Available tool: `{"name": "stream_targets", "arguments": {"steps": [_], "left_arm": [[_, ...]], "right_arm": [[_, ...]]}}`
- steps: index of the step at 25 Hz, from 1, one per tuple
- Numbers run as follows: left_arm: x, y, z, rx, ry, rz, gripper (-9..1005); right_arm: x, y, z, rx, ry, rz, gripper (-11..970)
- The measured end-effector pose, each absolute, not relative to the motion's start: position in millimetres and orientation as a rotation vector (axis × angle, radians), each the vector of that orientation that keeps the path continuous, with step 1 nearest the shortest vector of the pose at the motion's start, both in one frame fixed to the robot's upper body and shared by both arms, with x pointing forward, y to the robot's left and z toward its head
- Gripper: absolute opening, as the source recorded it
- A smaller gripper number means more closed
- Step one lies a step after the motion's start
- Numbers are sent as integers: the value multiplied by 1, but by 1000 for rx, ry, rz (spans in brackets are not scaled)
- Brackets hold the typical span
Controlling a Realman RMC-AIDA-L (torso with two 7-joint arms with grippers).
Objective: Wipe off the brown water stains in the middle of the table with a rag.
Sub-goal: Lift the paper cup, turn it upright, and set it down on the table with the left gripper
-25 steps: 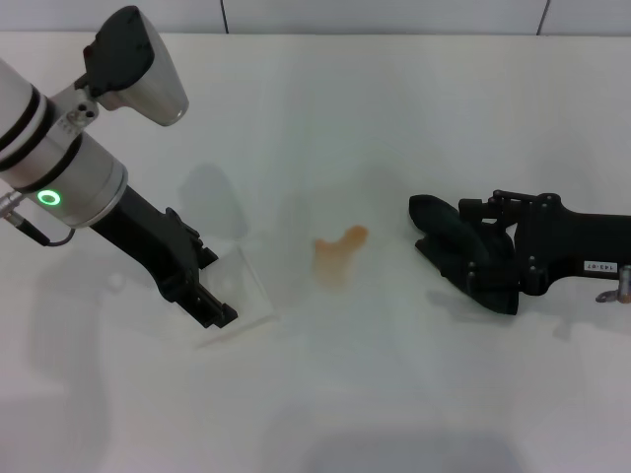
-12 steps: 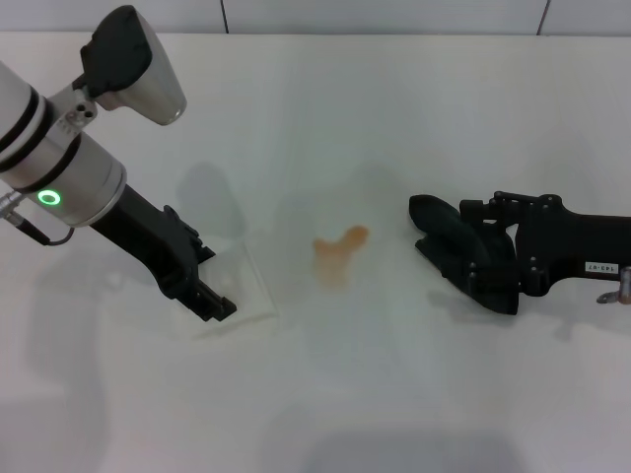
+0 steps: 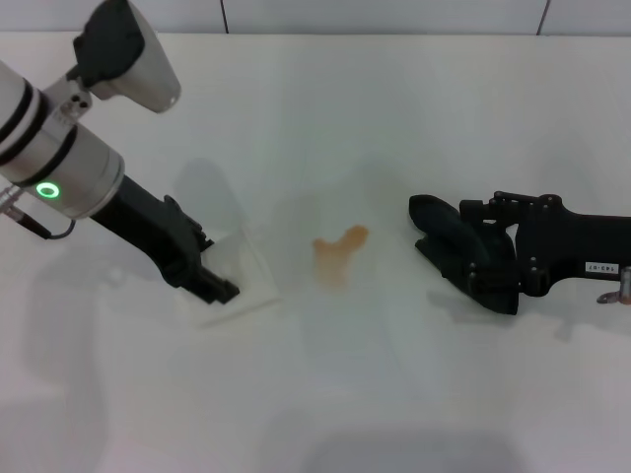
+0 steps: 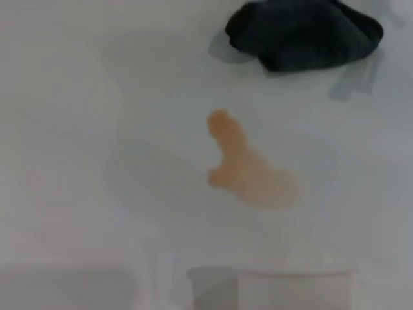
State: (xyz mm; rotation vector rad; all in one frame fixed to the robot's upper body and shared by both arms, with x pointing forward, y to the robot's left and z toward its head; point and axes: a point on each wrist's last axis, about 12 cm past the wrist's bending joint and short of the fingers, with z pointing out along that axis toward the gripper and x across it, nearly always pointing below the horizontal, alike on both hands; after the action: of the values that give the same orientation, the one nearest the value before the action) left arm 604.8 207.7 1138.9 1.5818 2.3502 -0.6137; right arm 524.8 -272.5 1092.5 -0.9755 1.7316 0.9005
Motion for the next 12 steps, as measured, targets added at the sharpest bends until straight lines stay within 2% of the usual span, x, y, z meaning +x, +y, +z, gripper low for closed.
{"name": "stream_targets", "arguments": {"steps": [12], "left_arm": [[594,252,1146,1249,2203,-610,554]], "right_arm": [[527,-269,1095,-974,1717,910,839]]}}
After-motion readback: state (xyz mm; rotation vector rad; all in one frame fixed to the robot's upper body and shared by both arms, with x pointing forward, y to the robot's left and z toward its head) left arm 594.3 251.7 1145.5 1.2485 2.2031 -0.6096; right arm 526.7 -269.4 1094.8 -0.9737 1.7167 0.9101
